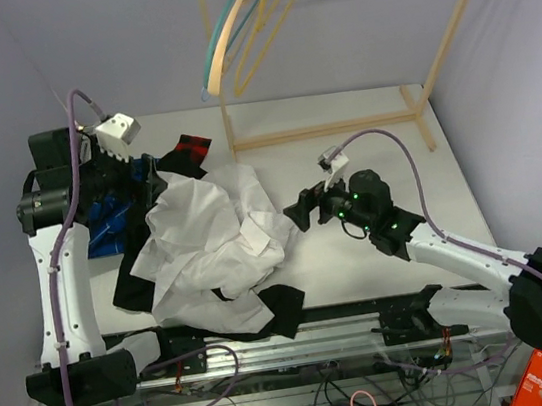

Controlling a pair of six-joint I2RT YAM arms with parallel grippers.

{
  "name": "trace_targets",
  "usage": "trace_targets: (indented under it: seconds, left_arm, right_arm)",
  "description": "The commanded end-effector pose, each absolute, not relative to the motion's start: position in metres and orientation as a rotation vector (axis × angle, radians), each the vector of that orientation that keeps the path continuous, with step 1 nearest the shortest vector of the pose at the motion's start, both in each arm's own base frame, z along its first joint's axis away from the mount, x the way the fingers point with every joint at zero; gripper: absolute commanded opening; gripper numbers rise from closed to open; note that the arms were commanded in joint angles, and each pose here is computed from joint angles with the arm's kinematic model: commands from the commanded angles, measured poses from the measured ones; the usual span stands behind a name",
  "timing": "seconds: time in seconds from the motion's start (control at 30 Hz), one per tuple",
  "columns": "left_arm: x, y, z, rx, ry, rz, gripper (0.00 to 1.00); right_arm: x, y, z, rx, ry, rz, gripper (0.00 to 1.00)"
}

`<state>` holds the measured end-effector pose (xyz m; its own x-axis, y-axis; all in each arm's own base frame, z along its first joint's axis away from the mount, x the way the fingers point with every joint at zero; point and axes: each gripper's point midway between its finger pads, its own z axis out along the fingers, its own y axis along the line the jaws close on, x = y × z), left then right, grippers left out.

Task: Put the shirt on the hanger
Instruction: Adjust the shirt at the center of the board.

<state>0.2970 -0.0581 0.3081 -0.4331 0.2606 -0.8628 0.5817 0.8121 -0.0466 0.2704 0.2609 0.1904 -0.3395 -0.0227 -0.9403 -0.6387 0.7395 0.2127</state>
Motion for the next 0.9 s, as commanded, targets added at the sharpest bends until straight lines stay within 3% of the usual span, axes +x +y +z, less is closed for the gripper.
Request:
trace_targets:
  seconds: [0.0,0.13,0.23,0.33,0.5,0.67,0.87]
  left_arm:
    - [0.304,-0.053,0.336,0.666,1.988,-0.362,0.97]
    - [0.282,-0.103,0.330,0.828,2.043,-0.688,0.98]
    - [0.291,-0.144,0.319,0.813,2.066,-0.629,0.97]
    - [0.295,-0.158,0.316,0.763,2.055,-0.660,0.97]
    - [0.283,-0.200,0.289,0.753,2.164,-0.939,0.97]
    - [0.294,-0.221,0.279,0.554,2.222,-0.922,0.97]
    - [0.291,-0.231,0.285,0.386,2.142,-1.000,0.97]
  right_arm:
    - [0.276,0.260,0.186,-0.516,1.719,0.890,0.99]
    - [0.276,0.259,0.168,-0.501,1.696,0.896,0.91]
    - [0.281,0.262,0.156,-0.493,1.711,0.905,0.83]
    - [0.276,0.274,0.145,-0.557,1.726,0.972,0.84]
    - [0.271,0.290,0.134,-0.623,1.717,1.080,0.88]
    - [0.276,0.307,0.123,-0.695,1.702,1.173,0.87]
    - [0.280,0.329,0.113,-0.759,1.714,1.304,0.61]
